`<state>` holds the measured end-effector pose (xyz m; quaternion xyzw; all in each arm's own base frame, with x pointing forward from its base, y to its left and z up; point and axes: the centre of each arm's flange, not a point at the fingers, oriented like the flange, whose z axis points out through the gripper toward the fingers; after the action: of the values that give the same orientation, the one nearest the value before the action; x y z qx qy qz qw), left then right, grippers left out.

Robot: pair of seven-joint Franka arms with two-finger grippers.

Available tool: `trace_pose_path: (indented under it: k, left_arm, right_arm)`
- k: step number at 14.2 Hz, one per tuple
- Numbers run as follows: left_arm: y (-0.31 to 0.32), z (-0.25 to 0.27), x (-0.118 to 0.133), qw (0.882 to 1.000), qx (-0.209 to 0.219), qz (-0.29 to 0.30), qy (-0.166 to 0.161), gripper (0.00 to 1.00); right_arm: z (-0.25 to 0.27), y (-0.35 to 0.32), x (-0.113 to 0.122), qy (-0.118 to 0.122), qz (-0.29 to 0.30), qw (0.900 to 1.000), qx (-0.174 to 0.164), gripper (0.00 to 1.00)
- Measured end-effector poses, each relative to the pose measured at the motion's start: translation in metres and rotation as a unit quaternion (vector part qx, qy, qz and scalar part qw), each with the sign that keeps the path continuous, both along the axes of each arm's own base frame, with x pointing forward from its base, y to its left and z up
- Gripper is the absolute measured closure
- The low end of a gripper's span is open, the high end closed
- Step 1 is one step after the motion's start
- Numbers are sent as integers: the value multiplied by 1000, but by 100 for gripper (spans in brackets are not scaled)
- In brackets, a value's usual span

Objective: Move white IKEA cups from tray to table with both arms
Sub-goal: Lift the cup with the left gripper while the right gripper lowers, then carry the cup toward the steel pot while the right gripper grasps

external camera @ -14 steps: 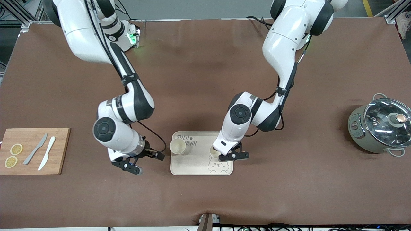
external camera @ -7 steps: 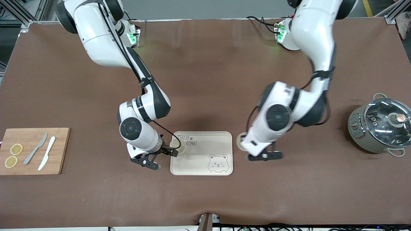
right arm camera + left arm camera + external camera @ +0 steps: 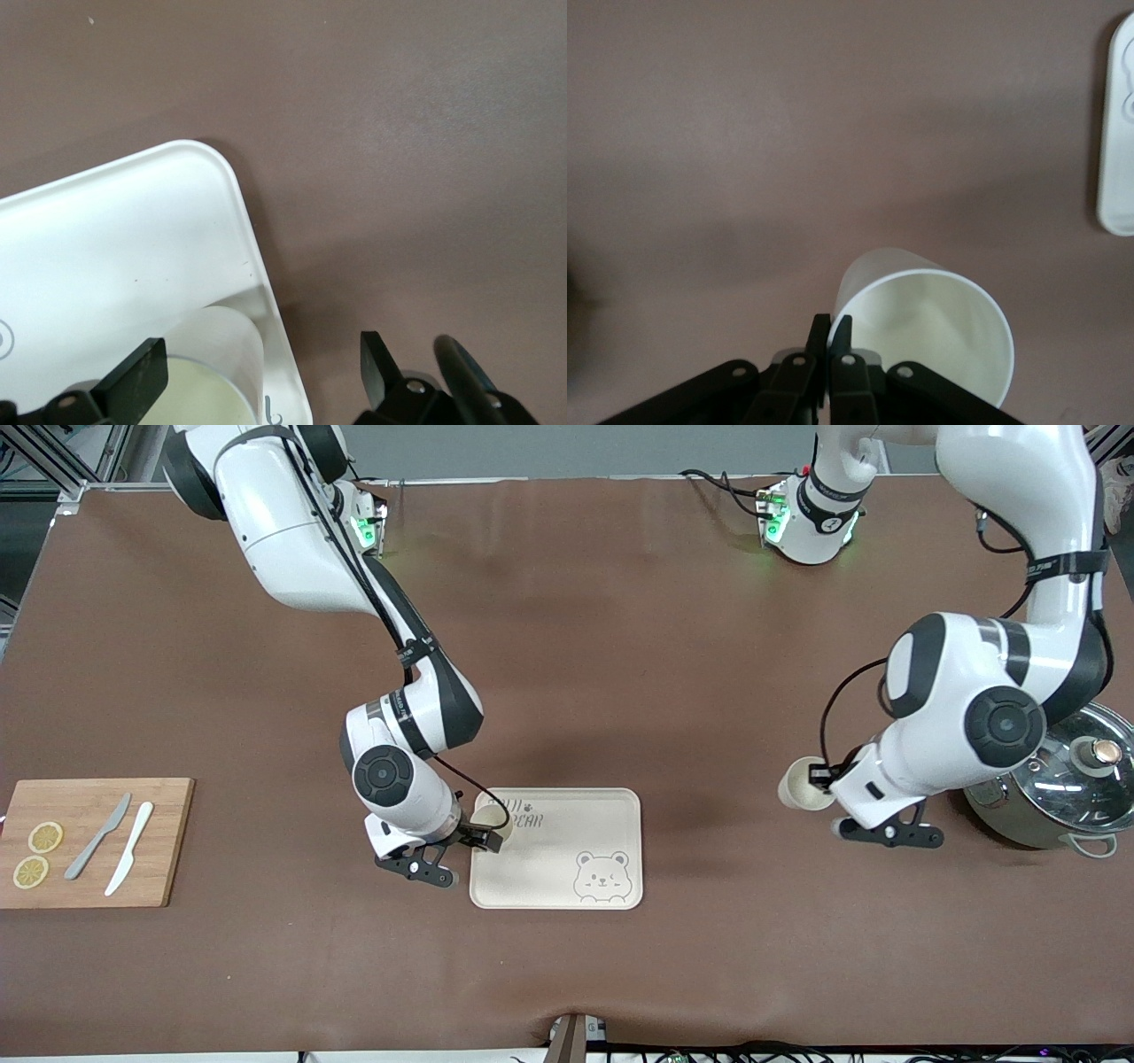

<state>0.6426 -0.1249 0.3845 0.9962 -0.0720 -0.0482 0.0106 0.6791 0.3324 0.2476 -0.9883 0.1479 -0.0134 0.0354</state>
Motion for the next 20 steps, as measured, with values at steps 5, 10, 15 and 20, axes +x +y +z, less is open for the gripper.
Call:
trace_pose_path:
  k: [5, 10, 15, 20]
  left_arm:
    - [42, -65, -33, 999, -7, -41, -23, 97]
    - [98, -74, -57, 998, -13, -65, -16, 97]
    - [148, -105, -82, 995, -10, -90, -47, 97]
    - [130, -128, -90, 993, -11, -106, -58, 97]
  right_arm:
    - [-2, 0, -1, 2, 2, 1000, -3, 2]
    - [8, -14, 5, 8, 5, 1000, -10, 0]
    - [10, -10, -1, 31, 26, 999, -14, 0]
    - [6, 12, -13, 39, 40, 998, -13, 2]
